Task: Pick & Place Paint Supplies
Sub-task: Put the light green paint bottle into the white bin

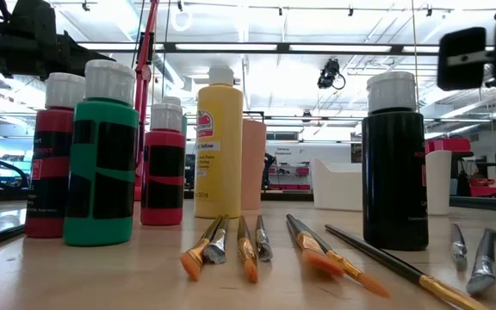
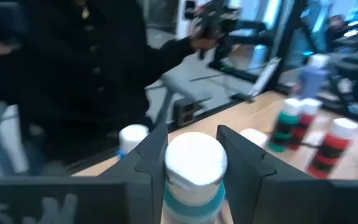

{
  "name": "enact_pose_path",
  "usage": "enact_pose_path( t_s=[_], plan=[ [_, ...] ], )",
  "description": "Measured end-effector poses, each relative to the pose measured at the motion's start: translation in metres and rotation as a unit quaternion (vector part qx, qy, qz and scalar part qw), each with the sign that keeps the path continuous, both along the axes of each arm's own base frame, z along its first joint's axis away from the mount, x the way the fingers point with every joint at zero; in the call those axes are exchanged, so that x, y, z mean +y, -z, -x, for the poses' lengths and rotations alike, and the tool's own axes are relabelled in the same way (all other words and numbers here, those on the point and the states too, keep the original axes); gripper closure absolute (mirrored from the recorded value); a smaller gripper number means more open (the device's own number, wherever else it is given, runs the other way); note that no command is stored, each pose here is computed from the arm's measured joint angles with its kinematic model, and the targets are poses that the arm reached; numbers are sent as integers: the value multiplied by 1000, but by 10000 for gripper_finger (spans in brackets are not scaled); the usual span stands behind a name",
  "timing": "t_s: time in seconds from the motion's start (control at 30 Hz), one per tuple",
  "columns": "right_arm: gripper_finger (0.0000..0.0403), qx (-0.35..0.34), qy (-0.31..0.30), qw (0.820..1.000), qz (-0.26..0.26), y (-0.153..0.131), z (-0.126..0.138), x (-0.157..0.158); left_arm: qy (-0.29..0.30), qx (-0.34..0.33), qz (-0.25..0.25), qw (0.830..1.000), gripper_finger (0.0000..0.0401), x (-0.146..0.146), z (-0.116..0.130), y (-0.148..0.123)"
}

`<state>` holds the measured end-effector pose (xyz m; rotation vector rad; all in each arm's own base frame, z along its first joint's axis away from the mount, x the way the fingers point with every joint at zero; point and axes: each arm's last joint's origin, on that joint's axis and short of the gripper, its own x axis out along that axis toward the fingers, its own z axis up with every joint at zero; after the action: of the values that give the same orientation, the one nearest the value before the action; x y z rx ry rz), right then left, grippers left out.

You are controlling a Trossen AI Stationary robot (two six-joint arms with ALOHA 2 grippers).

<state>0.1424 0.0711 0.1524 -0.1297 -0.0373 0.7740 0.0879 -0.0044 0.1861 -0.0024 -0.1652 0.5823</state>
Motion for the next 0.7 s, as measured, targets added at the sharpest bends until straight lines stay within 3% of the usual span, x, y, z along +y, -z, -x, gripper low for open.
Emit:
enact_pose_path(
  t_s=[0.2, 0.4, 0.5, 0.7],
  plan=[
    [288, -21, 101, 995, 6, -3, -6, -11, -5, 16, -24, 1000, 385, 0, 0, 0],
    [287, -85, 242, 966, 24, -13, -12, -27, -7, 24, -36, 999, 385, 0, 0, 0],
    [287, -103, 333, 937, 22, -17, -13, -37, -7, 24, -36, 999, 385, 0, 0, 0],
    [286, -99, 504, 858, -16, -24, -16, -59, -7, 24, -36, 999, 385, 0, 0, 0]
  ],
)
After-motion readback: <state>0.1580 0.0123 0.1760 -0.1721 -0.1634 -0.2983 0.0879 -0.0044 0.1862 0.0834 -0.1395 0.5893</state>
